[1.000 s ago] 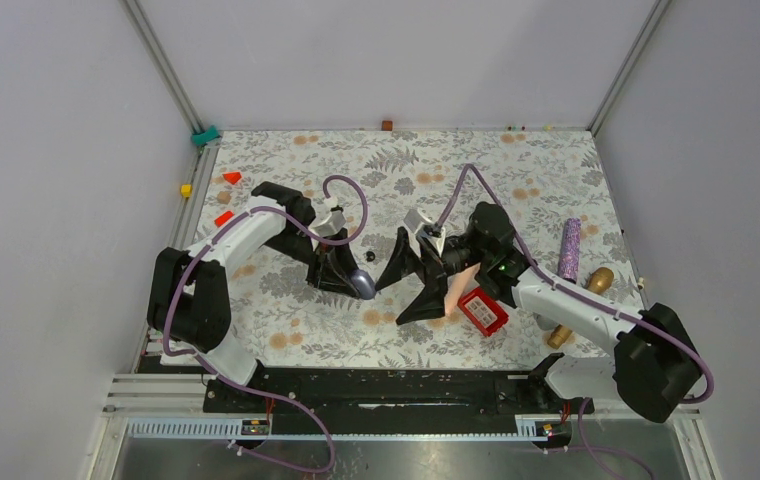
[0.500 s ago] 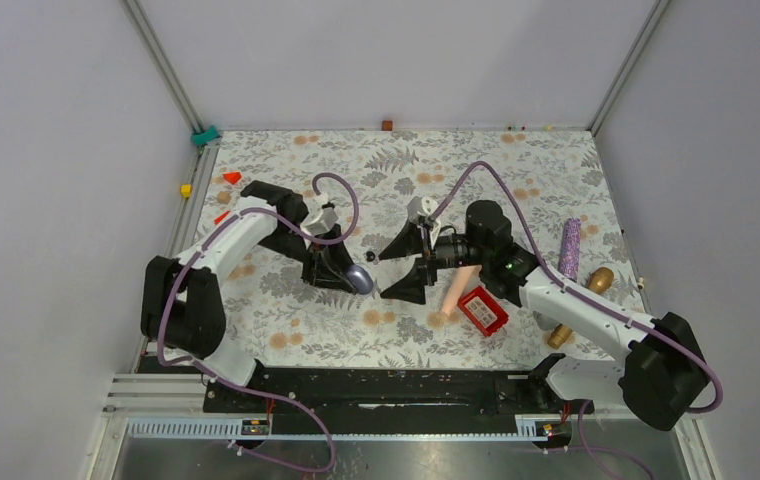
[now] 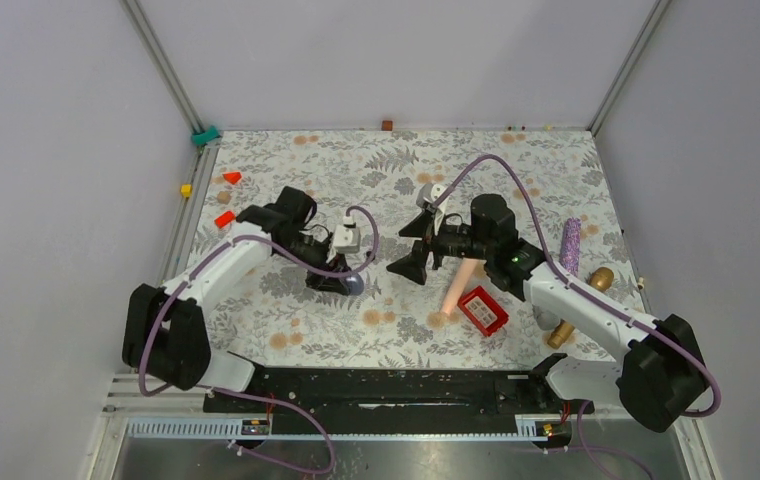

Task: Insert the wireless bluetooth earbuds into the charging case
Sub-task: Place the charging case at the center of the board.

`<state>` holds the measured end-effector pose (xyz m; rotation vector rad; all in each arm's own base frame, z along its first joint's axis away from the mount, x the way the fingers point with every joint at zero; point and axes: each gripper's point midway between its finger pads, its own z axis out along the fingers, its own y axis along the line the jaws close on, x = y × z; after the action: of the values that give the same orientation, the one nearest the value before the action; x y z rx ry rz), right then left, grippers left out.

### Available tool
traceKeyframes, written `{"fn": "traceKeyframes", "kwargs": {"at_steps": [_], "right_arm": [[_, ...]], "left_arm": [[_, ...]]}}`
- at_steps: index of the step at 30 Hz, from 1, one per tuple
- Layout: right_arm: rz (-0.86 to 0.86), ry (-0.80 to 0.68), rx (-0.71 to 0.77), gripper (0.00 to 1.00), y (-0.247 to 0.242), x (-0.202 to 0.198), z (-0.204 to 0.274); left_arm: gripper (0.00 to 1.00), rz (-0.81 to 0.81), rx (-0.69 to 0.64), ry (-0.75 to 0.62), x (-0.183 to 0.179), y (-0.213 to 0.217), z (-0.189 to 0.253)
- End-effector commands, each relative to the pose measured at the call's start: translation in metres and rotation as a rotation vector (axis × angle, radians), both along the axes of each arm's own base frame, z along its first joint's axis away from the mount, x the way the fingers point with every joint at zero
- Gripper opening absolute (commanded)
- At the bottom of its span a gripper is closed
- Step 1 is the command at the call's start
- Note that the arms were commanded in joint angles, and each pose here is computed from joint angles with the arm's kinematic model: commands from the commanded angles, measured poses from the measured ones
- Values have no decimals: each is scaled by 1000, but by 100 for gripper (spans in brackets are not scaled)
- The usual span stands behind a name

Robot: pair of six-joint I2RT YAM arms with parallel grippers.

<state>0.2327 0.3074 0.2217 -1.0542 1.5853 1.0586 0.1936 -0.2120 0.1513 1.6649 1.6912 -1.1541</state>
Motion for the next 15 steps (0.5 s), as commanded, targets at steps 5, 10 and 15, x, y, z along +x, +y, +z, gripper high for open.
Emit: {"fn": "traceKeyframes", "kwargs": {"at_steps": [5, 10, 15], "right_arm": [[-120, -88, 11, 100, -15, 29, 25], [-203, -86, 8, 99, -25, 44, 26], [-259, -87, 26, 99, -36, 54, 30]], "left_arm": [[0, 606, 61, -391, 125, 12, 4], [0, 847, 122, -467, 169, 34, 4], [0, 944, 231, -467, 199, 47, -8]]}}
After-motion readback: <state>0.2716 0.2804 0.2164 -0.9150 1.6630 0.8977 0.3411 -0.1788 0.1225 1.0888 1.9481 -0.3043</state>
